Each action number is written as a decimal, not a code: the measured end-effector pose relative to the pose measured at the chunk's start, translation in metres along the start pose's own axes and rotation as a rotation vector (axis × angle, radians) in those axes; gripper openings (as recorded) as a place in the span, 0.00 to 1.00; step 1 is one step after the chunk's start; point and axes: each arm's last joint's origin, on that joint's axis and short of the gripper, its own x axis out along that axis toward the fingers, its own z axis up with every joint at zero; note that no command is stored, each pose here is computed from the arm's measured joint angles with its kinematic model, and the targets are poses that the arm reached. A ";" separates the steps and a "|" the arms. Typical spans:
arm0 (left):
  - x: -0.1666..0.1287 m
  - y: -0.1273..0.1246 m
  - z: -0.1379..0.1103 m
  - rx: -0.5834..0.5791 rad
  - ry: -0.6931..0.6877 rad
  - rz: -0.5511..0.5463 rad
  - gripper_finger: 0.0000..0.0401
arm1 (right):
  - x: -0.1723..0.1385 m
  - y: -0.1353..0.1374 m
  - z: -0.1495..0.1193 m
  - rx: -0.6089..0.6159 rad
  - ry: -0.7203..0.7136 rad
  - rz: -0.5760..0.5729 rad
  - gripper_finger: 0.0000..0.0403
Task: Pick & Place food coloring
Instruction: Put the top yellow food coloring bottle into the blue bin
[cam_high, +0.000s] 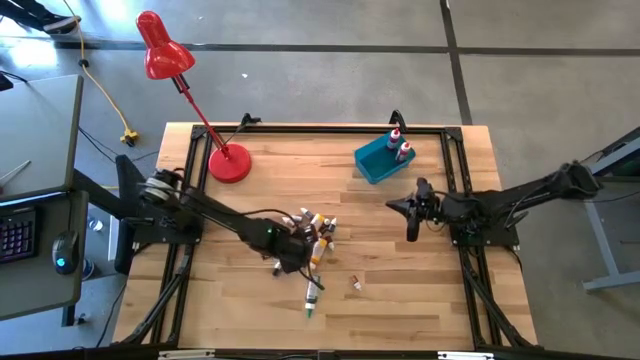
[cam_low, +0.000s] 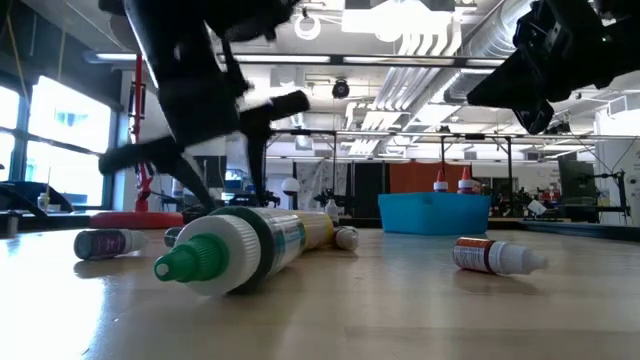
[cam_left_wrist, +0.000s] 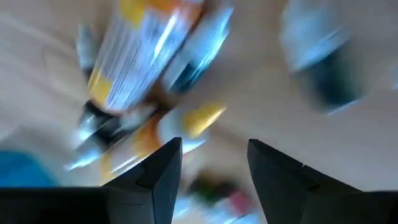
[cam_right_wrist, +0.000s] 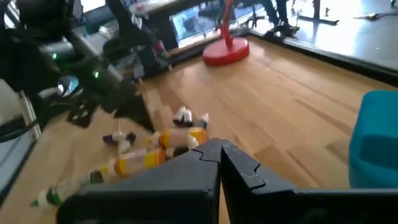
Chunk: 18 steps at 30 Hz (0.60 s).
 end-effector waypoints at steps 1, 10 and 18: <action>0.004 0.001 -0.001 0.052 0.061 0.024 0.45 | 0.001 0.001 -0.001 -0.007 0.004 0.002 0.00; 0.010 0.002 0.003 0.281 0.141 0.069 0.45 | 0.001 0.003 0.003 -0.113 -0.033 0.020 0.00; 0.012 0.007 0.003 0.367 0.124 0.095 0.45 | 0.000 0.003 0.004 -0.111 -0.037 0.024 0.00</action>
